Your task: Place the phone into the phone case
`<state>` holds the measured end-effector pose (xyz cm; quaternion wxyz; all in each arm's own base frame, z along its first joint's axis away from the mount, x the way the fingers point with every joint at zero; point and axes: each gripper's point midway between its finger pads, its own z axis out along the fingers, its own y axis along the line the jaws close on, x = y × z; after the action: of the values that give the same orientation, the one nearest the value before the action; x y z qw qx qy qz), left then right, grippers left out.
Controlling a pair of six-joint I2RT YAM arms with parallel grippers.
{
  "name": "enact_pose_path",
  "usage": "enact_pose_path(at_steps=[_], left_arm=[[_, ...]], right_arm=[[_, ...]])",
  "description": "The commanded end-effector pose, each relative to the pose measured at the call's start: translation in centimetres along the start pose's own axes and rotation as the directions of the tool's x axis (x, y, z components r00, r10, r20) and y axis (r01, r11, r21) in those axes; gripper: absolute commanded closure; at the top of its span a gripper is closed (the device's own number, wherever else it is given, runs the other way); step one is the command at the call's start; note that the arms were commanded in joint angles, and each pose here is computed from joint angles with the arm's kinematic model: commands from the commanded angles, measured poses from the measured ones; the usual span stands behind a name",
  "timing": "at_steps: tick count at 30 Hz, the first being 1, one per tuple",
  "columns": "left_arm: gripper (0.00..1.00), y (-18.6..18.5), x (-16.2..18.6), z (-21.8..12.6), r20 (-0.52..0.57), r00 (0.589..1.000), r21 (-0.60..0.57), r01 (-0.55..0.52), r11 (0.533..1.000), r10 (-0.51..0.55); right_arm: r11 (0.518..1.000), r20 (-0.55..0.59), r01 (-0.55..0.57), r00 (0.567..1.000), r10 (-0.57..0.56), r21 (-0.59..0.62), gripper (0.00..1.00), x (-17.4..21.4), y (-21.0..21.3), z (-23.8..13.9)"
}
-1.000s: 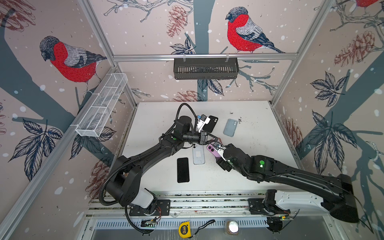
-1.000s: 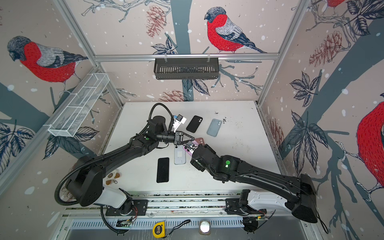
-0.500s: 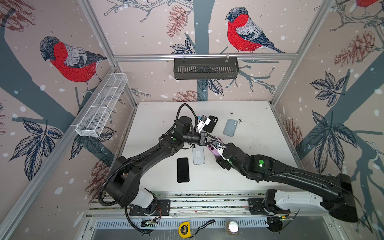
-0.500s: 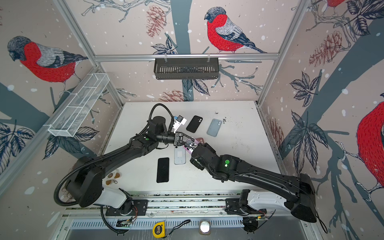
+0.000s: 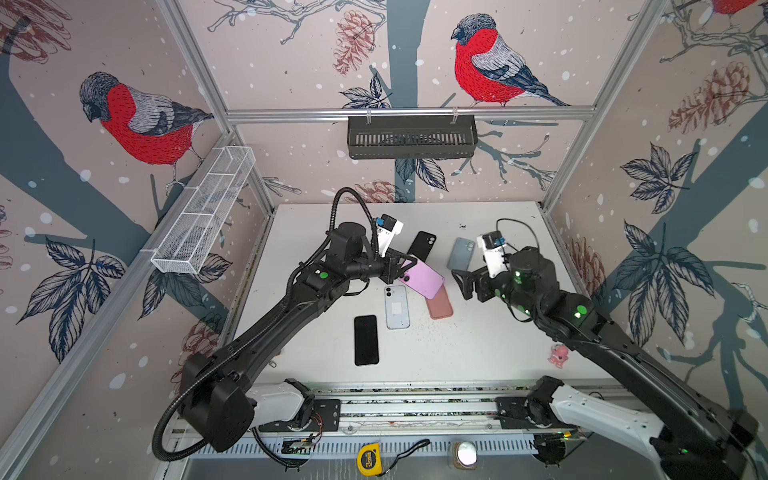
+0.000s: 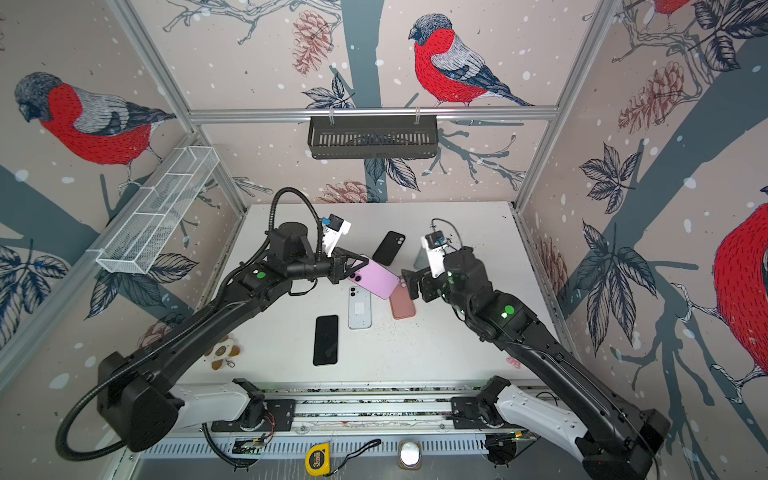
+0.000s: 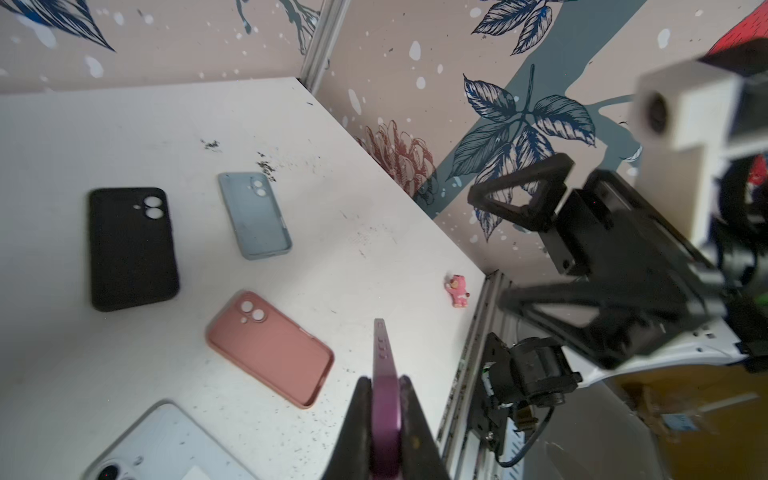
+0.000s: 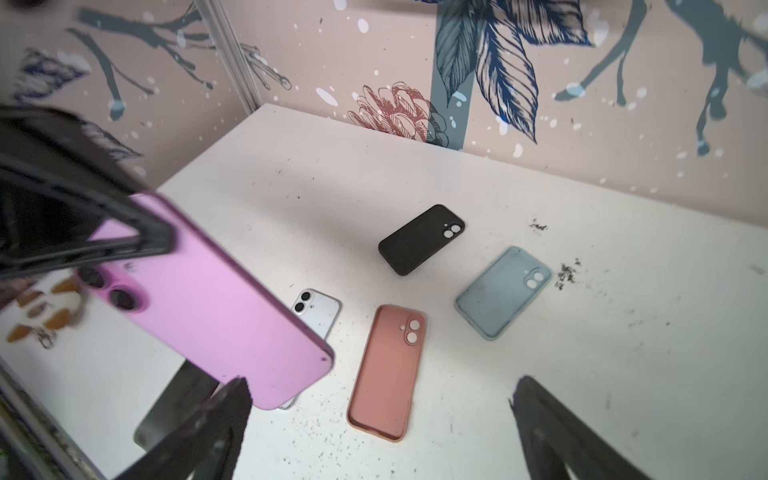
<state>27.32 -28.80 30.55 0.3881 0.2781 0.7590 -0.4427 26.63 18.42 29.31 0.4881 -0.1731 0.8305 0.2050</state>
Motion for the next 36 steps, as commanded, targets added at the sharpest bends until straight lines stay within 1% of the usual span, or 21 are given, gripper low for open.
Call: enact_pose_path(at_steps=[1,2,3,4,5,8,9,10,12,14,15,17,19,21,24,26,27,29,31,33,36], left_arm=[[1.00,-1.0,-0.9,-1.5,0.069,0.961,-0.081,-0.264,0.961,0.269],[1.00,-1.8,-0.8,-1.8,0.080,0.930,-0.096,-0.351,0.931,0.359],[1.00,-2.8,-0.8,-2.1,0.085,0.881,-0.133,-0.452,0.882,0.465],[1.00,-3.0,0.3,-2.0,0.056,0.830,-0.167,-0.540,0.825,0.554],[1.00,-3.4,0.7,-2.1,0.038,0.784,-0.191,-0.603,0.775,0.620],[1.00,-5.7,2.2,-2.7,0.021,0.605,-0.191,-0.779,0.597,0.796],[1.00,-6.6,2.7,-3.0,0.031,0.531,-0.194,-0.828,0.526,0.847],[1.00,-7.2,3.2,-3.3,0.044,0.459,-0.210,-0.864,0.458,0.887],[1.00,-7.9,3.8,-3.8,0.063,0.348,-0.258,-0.900,0.352,0.935],[1.00,-8.5,4.3,-4.2,0.083,0.276,-0.280,-0.916,0.288,0.958],[1.00,-9.0,4.6,-4.5,0.102,0.230,-0.275,-0.929,0.249,0.968],[1.00,-10.3,5.5,-5.1,0.160,0.149,-0.267,-0.945,0.188,0.976],[1.00,-11.2,5.8,-5.6,0.204,0.084,-0.294,-0.945,0.143,0.975],[1.00,-11.3,6.2,-5.6,0.180,0.032,-0.314,-0.945,0.089,0.983],[1.00,-11.5,7.2,-5.3,0.130,-0.060,-0.331,-0.944,-0.014,0.990],[1.00,-12.0,8.2,-5.4,0.146,-0.136,-0.327,-0.942,-0.082,0.980],[1.00,-12.4,9.0,-5.4,0.160,-0.191,-0.323,-0.937,-0.132,0.968],[1.00,-12.7,10.1,-5.5,0.169,-0.279,-0.327,-0.921,-0.213,0.945],[1.00,-12.7,10.0,-5.6,0.157,-0.301,-0.359,-0.905,-0.229,0.941],[1.00,-12.4,9.9,-5.6,0.126,-0.327,-0.377,-0.889,-0.260,0.937],[1.00,-12.1,9.9,-5.7,0.093,-0.361,-0.396,-0.869,-0.298,0.928]], right_arm=[[0.933,-0.107,-0.215,0.976,0.192,-0.289,0.01,1.1,2.4,-0.1],[0.922,-0.113,-0.248,0.968,0.224,-0.298,0.01,1.2,2.0,-0.1],[0.910,-0.119,-0.278,0.960,0.254,-0.306,0.01,1.3,1.6,0.0],[0.898,-0.130,-0.304,0.952,0.276,-0.317,0.01,1.5,1.2,0.2],[0.886,-0.143,-0.327,0.945,0.295,-0.329,0.01,1.7,1.1,0.3],[0.829,-0.220,-0.413,0.909,0.353,-0.376,0.00,2.9,1.1,1.0],[0.804,-0.248,-0.437,0.898,0.364,-0.404,0.01,3.3,1.5,1.2],[0.776,-0.270,-0.459,0.887,0.374,-0.433,0.04,3.5,2.0,1.3],[0.713,-0.308,-0.499,0.866,0.393,-0.492,0.10,3.6,3.1,1.2],[0.667,-0.330,-0.520,0.854,0.402,-0.534,0.13,3.4,4.2,1.0],[0.653,-0.334,-0.524,0.852,0.404,-0.547,0.14,3.3,4.7,0.9],[0.624,-0.350,-0.535,0.845,0.405,-0.569,0.15,3.3,5.6,0.8],[0.586,-0.377,-0.551,0.834,0.402,-0.595,0.18,3.4,6.8,0.7],[0.562,-0.398,-0.562,0.827,0.397,-0.607,0.20,3.6,7.5,0.7],[0.552,-0.426,-0.587,0.810,0.404,-0.592,0.23,4.1,7.9,1.1],[0.534,-0.446,-0.608,0.794,0.413,-0.588,0.25,4.4,8.0,1.3],[0.520,-0.448,-0.612,0.790,0.417,-0.595,0.27,4.3,8.2,1.3],[0.493,-0.455,-0.618,0.785,0.420,-0.612,0.30,4.1,8.6,1.1],[0.475,-0.462,-0.621,0.783,0.417,-0.623,0.33,4.0,8.9,0.9],[0.464,-0.471,-0.623,0.781,0.410,-0.629,0.36,4.1,9.1,0.8],[0.435,-0.492,-0.625,0.779,0.388,-0.648,0.36,4.3,9.6,0.3]])
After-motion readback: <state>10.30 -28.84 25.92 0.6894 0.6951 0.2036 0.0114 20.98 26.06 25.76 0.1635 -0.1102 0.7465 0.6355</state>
